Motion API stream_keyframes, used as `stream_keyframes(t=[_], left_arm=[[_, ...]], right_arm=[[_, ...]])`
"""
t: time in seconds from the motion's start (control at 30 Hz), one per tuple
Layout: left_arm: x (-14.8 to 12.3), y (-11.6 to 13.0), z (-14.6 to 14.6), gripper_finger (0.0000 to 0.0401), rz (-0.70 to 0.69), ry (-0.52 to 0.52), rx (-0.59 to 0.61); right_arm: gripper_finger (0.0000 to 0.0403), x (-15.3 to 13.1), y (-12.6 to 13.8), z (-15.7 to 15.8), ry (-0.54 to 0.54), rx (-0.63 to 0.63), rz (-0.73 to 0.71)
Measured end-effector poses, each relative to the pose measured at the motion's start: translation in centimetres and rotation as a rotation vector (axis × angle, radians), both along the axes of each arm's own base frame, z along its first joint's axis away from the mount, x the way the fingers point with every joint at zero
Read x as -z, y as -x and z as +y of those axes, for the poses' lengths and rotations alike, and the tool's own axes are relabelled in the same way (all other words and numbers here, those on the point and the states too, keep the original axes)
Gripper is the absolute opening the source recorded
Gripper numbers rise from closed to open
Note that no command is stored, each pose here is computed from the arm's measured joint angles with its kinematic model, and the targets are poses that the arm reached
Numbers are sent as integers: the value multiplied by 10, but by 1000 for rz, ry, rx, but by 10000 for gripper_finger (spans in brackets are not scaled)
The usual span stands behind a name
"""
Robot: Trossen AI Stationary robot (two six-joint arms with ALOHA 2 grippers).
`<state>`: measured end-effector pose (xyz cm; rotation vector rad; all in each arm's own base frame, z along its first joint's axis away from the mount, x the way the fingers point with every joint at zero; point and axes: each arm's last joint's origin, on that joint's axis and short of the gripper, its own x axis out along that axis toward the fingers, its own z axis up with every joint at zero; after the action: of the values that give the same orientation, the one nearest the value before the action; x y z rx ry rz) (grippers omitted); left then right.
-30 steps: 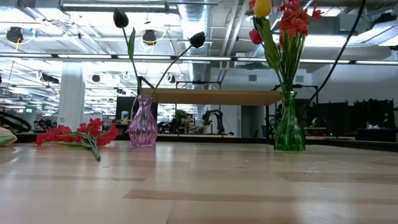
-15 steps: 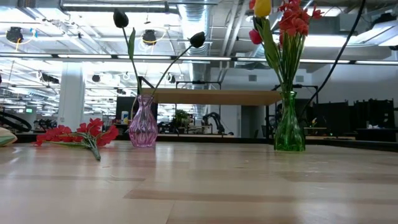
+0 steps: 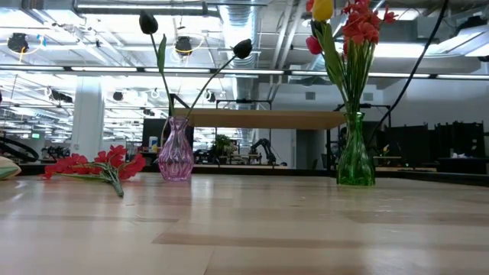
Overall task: Pick and place flowers into a vace then onto a shelf
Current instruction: Put the yellow tulip into the purple vase
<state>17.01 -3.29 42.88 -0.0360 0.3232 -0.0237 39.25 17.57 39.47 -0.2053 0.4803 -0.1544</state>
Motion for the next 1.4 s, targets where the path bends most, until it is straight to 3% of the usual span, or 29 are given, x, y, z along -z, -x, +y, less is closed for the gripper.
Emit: stream_keyframes(t=[0.27, 0.5, 0.77, 1.03, 1.17, 1.4], left_arm=[[-9, -23, 3, 2, 55, -22, -72], [-18, -41, 14, 2, 143, -65, -189], [-16, -43, 28, 2, 191, -71, -289], [-15, -43, 30, 2, 204, -72, -298], [-14, -43, 31, 2, 207, -73, -299], [-12, -42, 31, 2, 234, -79, -299]], right_arm=[[69, 23, 13, 3, -138, 94, 191], [69, 51, 14, 31, -98, 112, 252], [67, 74, 18, 72, -72, 85, 235], [63, 93, 34, 108, -34, -10, 265], [63, 106, 45, 121, 30, 5, 256], [63, 118, 57, 130, 36, 48, 235]])
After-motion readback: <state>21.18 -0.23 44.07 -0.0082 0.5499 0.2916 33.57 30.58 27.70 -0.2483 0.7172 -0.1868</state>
